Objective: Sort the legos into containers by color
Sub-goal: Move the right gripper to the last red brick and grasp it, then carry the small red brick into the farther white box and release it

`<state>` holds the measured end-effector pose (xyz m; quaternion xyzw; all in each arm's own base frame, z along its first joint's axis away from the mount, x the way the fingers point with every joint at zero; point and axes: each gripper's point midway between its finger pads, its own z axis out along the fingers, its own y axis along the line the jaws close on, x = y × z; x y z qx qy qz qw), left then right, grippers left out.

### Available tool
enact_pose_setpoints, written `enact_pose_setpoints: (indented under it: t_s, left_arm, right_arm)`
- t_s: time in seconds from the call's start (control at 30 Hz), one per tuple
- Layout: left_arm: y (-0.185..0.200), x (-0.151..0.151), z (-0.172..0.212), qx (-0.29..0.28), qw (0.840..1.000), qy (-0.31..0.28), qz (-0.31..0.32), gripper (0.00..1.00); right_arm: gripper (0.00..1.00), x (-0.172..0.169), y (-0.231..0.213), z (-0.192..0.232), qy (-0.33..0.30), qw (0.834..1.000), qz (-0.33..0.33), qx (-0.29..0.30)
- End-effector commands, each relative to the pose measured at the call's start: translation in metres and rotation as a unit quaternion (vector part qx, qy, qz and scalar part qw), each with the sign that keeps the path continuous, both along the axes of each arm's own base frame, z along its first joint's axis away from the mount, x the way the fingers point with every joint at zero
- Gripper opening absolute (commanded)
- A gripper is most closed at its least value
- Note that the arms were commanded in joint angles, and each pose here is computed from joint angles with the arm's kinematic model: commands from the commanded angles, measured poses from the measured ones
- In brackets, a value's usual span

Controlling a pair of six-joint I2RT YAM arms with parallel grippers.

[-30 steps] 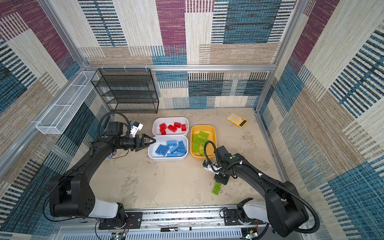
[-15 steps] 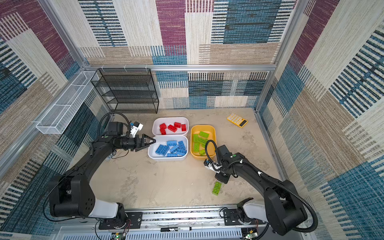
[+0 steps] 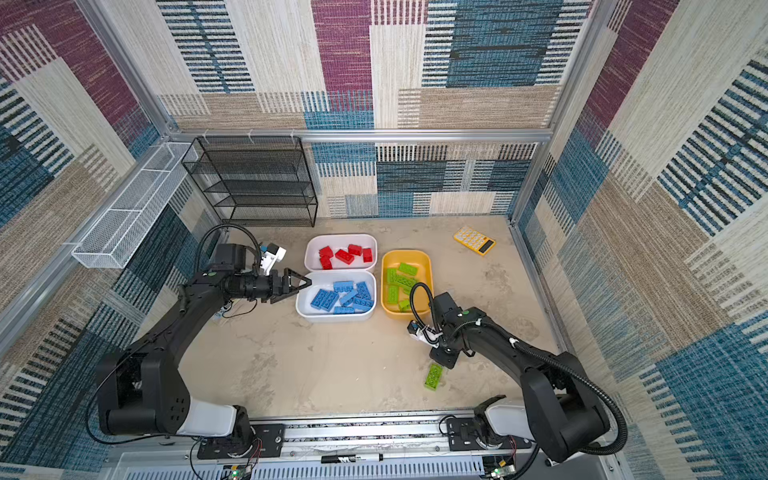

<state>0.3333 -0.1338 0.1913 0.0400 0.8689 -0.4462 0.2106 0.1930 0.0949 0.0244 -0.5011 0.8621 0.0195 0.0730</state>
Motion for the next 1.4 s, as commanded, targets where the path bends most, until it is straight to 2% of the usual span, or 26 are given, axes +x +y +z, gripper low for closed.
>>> enact_pose_setpoints:
  t_s: [0.0,0.17,0.47,0.63,0.73,0.87,0.97,1.1,1.23,1.37]
  left_arm:
    - [0.0,-0.003,-0.001,0.002,1.0,-0.007,-0.009,0.95]
    - [0.0,-0.004,-0.002,0.006,1.0,-0.006,-0.01,0.95]
    - [0.0,-0.006,-0.003,0.006,1.0,-0.005,-0.01,0.95]
    - [0.0,-0.005,0.001,0.006,1.0,-0.007,-0.011,0.95]
    - [0.0,-0.005,0.009,0.005,1.0,-0.013,-0.012,0.95]
    - [0.001,-0.001,0.021,0.008,1.0,-0.029,-0.008,0.95]
    - [0.001,0.002,0.029,0.005,0.999,-0.036,-0.007,0.95]
    - [0.001,0.004,0.035,0.004,0.999,-0.046,-0.002,0.95]
    - [0.0,0.008,0.037,-0.011,0.999,-0.049,0.009,0.95]
    - [0.0,0.008,0.036,-0.014,0.999,-0.048,0.014,0.95]
  right_arm:
    - [0.41,0.006,-0.002,-0.002,-0.012,1.0,-0.012,-0.005]
    - [0.41,0.008,-0.001,-0.002,-0.012,1.0,-0.02,-0.004]
    - [0.25,0.018,0.006,0.01,-0.019,0.999,-0.028,0.009]
    - [0.23,0.029,0.017,0.029,-0.034,0.998,-0.03,0.034]
    - [0.23,0.061,0.05,0.078,-0.083,0.989,-0.03,0.118]
    - [0.22,0.106,0.109,0.154,-0.133,0.957,-0.01,0.257]
    - [0.21,0.138,0.143,0.181,-0.16,0.939,0.014,0.303]
    - [0.21,0.181,0.179,0.187,-0.178,0.931,0.033,0.318]
    - [0.21,0.233,0.21,0.177,-0.196,0.924,0.024,0.326]
    - [0.21,0.276,0.228,0.139,-0.199,0.935,0.012,0.293]
